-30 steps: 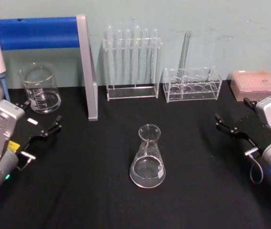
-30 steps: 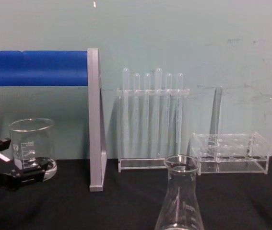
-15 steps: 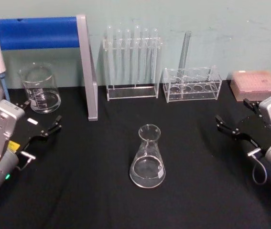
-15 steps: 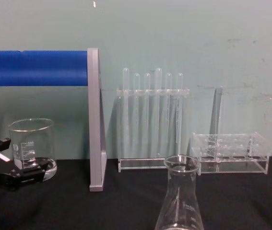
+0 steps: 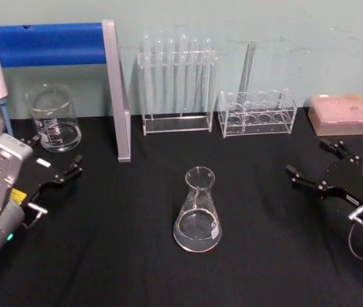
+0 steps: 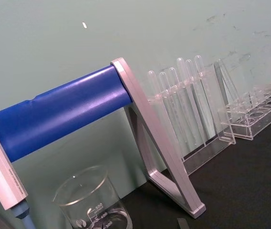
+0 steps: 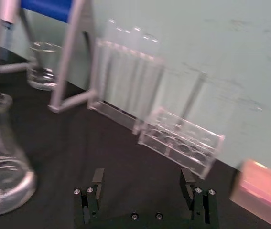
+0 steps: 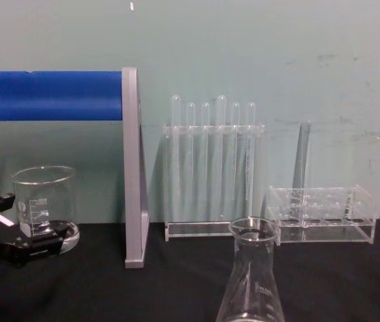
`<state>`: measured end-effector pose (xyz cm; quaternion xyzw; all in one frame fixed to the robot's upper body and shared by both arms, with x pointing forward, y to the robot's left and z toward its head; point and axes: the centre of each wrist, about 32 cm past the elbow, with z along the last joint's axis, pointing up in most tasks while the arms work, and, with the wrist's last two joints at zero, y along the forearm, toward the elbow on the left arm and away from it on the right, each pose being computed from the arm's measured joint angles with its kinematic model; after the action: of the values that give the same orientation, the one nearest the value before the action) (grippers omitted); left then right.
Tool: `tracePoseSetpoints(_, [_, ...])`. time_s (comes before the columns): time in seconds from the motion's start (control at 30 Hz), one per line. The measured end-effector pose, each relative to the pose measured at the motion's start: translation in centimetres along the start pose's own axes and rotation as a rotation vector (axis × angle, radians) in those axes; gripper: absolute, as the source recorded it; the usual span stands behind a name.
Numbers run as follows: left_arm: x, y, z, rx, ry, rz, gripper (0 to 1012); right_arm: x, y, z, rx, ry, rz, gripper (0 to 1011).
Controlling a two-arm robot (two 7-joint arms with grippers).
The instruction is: Grasp the erlenmeyer flask with one hand, shake it three times, then place it back.
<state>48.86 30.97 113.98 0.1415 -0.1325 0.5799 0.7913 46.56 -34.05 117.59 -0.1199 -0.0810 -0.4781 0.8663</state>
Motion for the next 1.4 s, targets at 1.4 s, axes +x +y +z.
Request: tracePoseSetpoints(1.4, [0.00,0.00,0.00,0.000,0.000,0.000,1001,-2.5,4.3,1.0,0.051,0.163,0.528,1003])
